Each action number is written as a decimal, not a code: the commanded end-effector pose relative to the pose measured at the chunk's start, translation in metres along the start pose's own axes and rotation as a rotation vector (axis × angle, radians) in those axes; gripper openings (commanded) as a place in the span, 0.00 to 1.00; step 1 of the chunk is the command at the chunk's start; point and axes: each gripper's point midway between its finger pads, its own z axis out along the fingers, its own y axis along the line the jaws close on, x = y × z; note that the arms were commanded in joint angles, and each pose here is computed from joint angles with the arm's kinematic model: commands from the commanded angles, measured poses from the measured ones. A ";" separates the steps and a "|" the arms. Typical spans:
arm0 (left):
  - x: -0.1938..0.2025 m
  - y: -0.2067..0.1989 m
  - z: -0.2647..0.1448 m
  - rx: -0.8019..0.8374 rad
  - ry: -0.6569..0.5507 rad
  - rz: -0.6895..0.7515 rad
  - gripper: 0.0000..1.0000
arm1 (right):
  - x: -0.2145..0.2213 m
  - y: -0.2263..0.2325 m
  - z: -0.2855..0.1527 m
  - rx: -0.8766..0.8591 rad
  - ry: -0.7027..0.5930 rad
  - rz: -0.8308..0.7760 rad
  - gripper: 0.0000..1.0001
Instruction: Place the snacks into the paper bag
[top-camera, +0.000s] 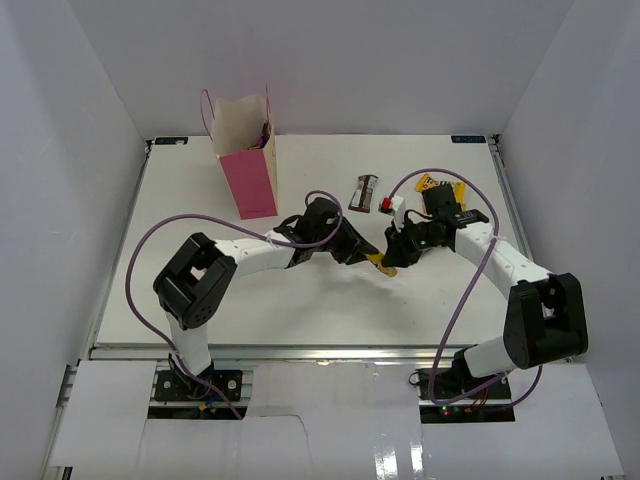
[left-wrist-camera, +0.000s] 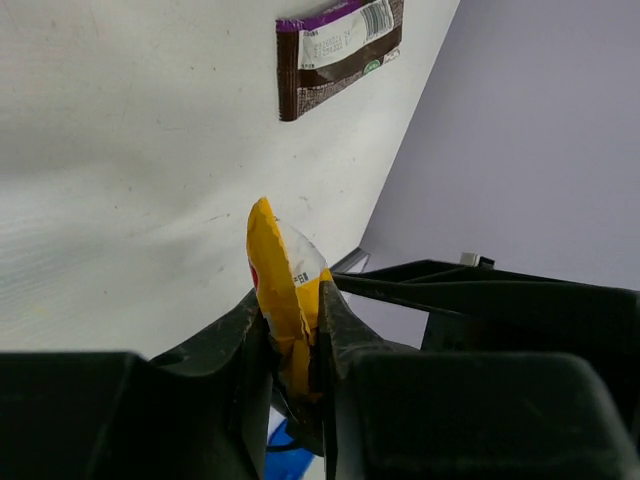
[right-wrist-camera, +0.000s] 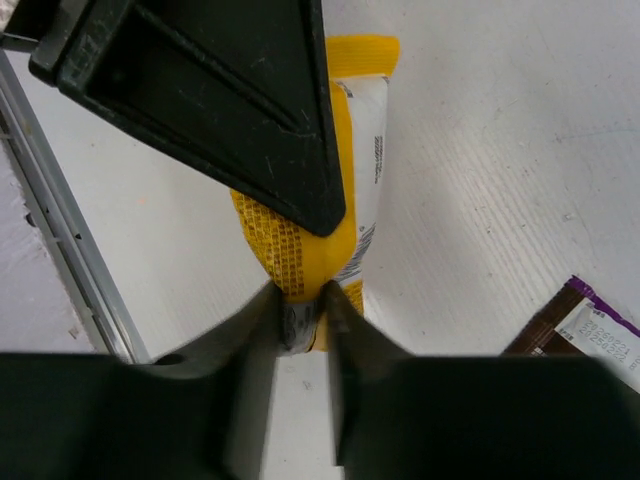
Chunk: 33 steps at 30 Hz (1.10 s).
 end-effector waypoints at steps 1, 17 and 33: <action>-0.008 -0.007 -0.005 -0.044 -0.038 0.071 0.26 | -0.035 0.004 -0.008 -0.020 -0.091 -0.077 0.36; -0.149 -0.083 -0.211 -0.280 -0.599 0.703 0.14 | -0.075 -0.036 -0.085 0.146 -0.230 -0.114 0.72; -0.322 -0.179 -0.344 -0.297 -1.088 0.734 0.15 | -0.063 -0.062 -0.079 0.162 -0.201 -0.067 0.72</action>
